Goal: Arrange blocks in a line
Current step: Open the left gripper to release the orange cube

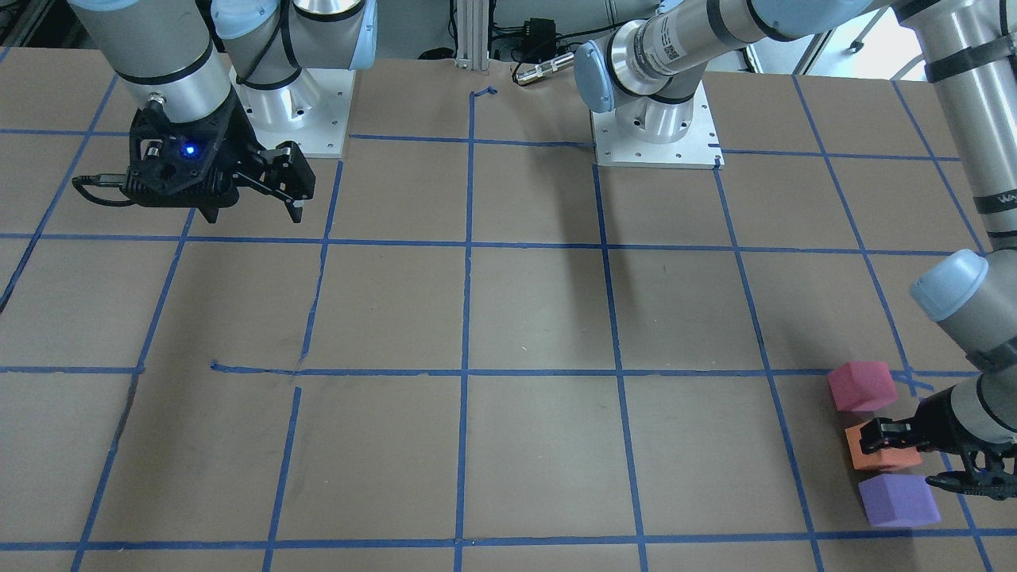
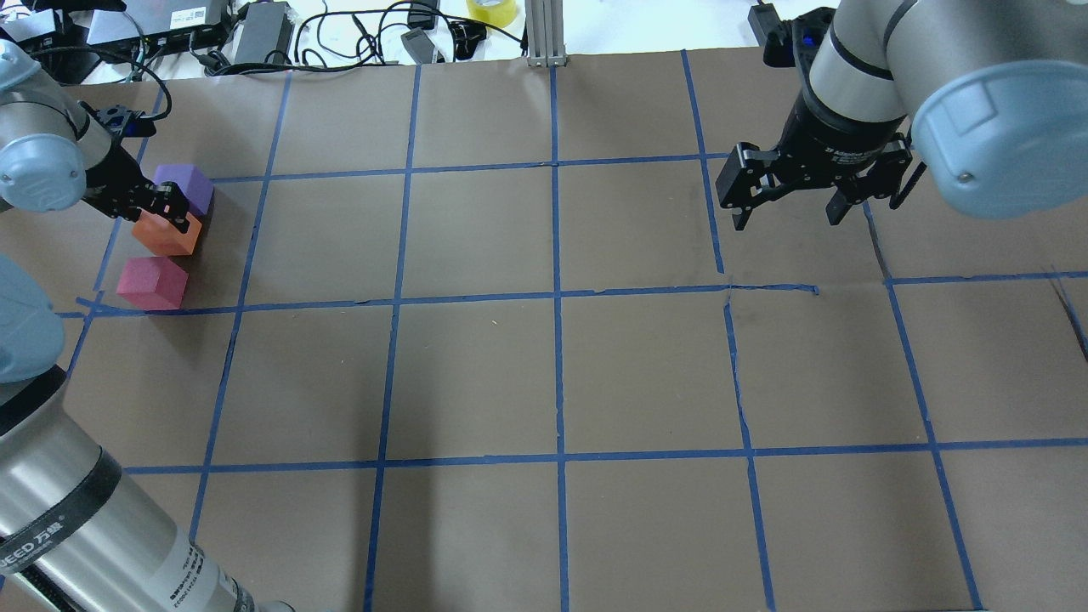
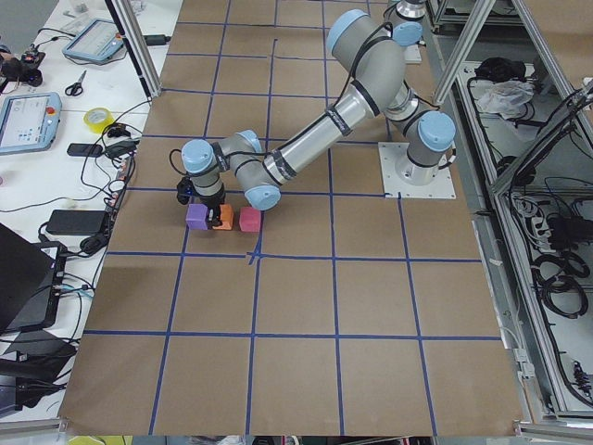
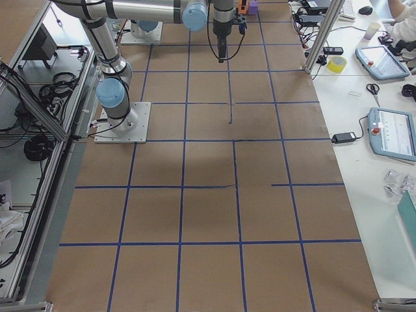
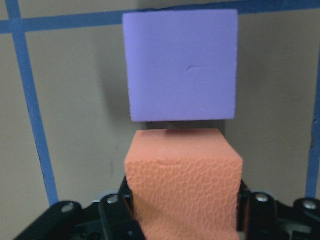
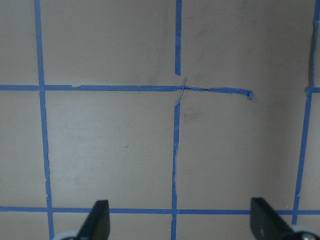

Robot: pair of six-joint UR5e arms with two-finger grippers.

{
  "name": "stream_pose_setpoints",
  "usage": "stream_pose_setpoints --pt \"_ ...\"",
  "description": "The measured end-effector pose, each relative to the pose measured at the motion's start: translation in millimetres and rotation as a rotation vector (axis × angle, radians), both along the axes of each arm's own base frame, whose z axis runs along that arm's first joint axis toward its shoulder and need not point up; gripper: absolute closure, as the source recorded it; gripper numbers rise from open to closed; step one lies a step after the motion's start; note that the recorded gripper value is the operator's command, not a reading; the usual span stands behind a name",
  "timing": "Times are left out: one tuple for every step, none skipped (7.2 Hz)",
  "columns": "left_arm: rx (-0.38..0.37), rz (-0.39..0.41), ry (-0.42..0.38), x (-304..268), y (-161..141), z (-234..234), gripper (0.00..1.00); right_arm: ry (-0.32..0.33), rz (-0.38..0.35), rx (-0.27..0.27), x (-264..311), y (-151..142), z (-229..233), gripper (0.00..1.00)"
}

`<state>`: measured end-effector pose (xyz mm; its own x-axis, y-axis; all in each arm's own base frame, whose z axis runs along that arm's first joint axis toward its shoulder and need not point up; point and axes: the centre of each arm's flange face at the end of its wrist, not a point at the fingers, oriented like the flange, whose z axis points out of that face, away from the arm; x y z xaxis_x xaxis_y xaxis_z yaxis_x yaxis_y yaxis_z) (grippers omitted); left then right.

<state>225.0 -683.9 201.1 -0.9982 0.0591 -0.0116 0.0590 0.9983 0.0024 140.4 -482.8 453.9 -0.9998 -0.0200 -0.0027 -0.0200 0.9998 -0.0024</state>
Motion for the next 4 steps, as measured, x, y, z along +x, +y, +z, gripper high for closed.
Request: stream_pose_setpoints --pt "-0.002 0.0 0.0 -0.4 0.5 -2.5 1.0 0.0 0.0 0.001 0.0 0.0 -0.2 0.0" --pt "-0.003 -0.001 0.0 -0.5 0.7 -3.6 0.94 0.0 0.0 0.002 0.0 0.0 -0.4 0.0" --pt "-0.002 -0.001 0.0 -0.3 0.9 -3.9 0.14 0.001 0.0 0.001 -0.1 0.0 -0.3 0.0" --pt "-0.006 -0.001 0.001 -0.2 1.0 -2.5 0.09 0.001 0.0 0.002 -0.1 0.2 -0.3 0.0"
